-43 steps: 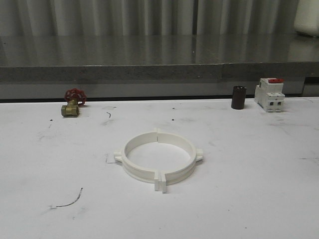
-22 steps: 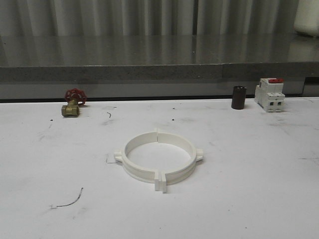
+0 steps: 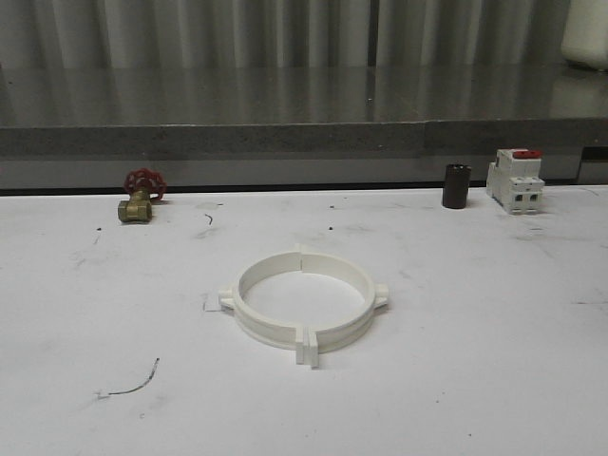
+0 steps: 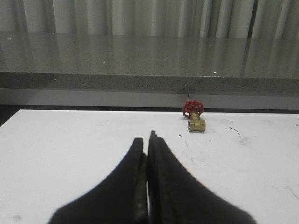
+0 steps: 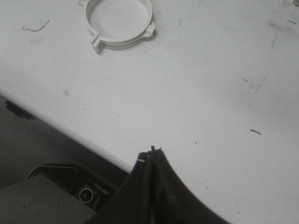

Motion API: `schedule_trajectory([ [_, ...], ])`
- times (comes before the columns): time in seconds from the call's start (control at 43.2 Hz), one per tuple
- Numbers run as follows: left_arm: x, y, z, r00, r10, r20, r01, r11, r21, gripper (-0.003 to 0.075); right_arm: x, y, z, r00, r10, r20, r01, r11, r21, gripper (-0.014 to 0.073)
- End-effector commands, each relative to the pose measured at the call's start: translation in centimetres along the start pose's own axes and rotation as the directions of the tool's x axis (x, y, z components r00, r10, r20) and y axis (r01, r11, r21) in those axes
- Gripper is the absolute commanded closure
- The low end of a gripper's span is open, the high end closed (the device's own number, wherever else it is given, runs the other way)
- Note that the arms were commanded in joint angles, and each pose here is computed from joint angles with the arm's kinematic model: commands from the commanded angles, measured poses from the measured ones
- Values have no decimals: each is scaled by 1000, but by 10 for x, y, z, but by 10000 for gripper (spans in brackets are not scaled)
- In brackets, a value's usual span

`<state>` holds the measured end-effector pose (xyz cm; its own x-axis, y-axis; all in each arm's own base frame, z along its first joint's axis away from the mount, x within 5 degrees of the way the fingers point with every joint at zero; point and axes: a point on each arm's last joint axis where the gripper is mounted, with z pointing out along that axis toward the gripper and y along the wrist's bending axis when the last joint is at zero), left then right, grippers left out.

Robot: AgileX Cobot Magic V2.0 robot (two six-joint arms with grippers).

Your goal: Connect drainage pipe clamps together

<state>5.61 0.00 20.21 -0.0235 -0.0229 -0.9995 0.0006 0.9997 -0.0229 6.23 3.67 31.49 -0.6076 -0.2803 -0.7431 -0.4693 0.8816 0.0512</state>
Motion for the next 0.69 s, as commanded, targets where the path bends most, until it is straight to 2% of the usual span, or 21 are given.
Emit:
schedule_trajectory([
  [0.0,-1,0,0,997,-14,74,14,1000,5,741,-7,-3,-14,988,-1,152,-4,999,33,662],
  [0.139,-1,0,0,997,-14,74,14,1000,5,741,3,-8,-21,928,17,372,-63,992,111,662],
  [0.301,-1,0,0,997,-14,74,14,1000,5,741,25,-16,-11,801,-1,598,-155,965,210,662],
  [0.416,-1,0,0,997,-14,74,14,1000,5,741,44,-21,6,711,-20,703,-220,943,250,662],
  [0.509,-1,0,0,997,-14,74,14,1000,5,741,60,-25,19,655,-26,755,-264,929,261,662],
  [0.671,-1,0,0,997,-14,74,14,1000,5,741,82,-31,40,597,-32,801,-321,906,275,662],
])
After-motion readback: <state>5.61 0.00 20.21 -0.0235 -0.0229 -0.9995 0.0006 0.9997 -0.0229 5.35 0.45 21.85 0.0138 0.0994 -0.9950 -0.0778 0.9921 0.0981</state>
